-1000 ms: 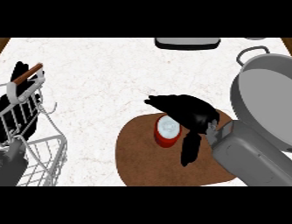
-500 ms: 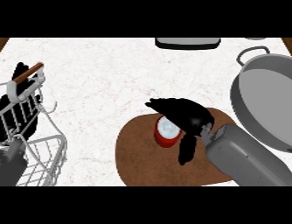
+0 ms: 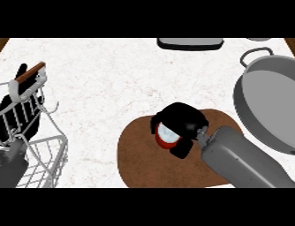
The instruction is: Pick the can from the cutting board and place it in the pot
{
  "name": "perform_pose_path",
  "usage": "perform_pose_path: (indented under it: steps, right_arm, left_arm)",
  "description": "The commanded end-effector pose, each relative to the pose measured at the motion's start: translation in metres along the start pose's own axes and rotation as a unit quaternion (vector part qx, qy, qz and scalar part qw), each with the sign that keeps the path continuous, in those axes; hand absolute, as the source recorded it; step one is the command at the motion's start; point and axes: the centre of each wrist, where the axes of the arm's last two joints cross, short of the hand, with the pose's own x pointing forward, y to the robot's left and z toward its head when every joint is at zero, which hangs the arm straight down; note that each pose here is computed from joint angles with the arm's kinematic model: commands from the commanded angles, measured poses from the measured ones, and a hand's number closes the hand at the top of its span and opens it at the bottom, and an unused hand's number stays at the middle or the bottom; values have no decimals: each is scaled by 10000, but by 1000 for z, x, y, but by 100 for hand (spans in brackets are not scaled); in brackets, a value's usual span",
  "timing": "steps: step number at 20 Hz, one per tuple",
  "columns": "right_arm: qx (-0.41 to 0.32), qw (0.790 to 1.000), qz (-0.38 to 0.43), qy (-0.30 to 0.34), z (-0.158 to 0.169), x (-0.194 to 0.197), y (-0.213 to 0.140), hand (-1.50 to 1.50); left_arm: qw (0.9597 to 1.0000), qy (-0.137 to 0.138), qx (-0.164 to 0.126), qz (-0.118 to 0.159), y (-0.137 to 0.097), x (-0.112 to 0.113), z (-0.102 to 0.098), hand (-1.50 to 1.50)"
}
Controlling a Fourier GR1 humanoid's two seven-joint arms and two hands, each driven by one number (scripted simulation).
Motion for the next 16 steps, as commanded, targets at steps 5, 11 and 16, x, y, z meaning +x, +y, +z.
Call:
perform_pose_path:
  steps: [5,11,16]
  right_arm:
    - [35,9998,38,-185,-2,-13,15,150]
    - [-137,9994,-156,289,11,2,53,150]
    - [-471,9969,-399,492,37,26,86,150]
  left_arm:
    - [9897,-562,-842,-1016,7,6,11,0]
    - [9925,-469,-584,-969,11,-10,13,0]
    - [9943,-414,-369,-907,18,8,9,0]
